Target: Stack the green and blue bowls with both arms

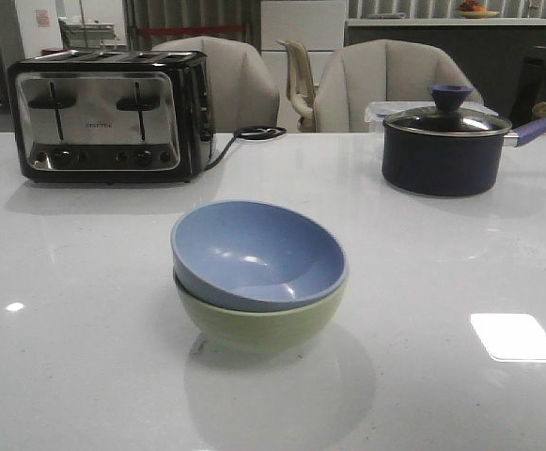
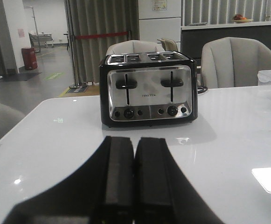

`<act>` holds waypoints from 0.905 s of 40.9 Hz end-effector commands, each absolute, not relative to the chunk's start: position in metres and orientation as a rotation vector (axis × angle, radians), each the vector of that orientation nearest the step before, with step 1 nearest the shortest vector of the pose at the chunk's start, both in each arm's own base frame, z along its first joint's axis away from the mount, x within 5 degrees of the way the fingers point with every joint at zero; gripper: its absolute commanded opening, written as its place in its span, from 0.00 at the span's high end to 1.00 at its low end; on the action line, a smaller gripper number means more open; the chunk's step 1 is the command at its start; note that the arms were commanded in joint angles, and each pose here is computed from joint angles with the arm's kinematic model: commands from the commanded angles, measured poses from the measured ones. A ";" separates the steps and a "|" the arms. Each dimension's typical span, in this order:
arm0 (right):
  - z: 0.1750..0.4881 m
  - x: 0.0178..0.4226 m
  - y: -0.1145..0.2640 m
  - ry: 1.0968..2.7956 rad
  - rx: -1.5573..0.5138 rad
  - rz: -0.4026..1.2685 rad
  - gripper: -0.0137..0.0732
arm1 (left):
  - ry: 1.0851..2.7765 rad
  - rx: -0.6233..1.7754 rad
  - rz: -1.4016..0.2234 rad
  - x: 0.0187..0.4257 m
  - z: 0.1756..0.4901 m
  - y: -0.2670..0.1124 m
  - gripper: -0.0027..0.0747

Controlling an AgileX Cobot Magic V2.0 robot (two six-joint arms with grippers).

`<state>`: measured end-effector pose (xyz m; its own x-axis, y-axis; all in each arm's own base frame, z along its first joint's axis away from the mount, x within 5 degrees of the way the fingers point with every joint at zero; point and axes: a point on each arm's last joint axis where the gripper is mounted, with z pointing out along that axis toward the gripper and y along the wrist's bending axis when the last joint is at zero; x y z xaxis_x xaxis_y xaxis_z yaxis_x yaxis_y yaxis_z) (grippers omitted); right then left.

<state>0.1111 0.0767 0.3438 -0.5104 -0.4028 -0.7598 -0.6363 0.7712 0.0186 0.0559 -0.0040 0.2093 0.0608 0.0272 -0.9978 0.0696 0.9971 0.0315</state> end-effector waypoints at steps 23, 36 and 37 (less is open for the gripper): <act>0.357 0.113 0.078 2.099 -0.738 0.399 0.80 | 1.400 0.051 -0.028 0.054 0.217 -0.003 0.84; 0.357 0.113 0.078 2.099 -0.738 0.399 0.80 | 1.398 0.091 -0.076 0.053 0.217 -0.006 0.84; 0.357 0.113 0.078 2.099 -0.738 0.399 0.80 | 1.398 0.088 -0.073 0.053 0.217 -0.006 0.84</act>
<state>0.1108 0.0766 0.3436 -0.5123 -0.4044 -0.7576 -0.6368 0.7708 0.0192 0.0556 -0.0058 0.2104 0.0732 0.0213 -0.9971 0.1007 0.9945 0.0286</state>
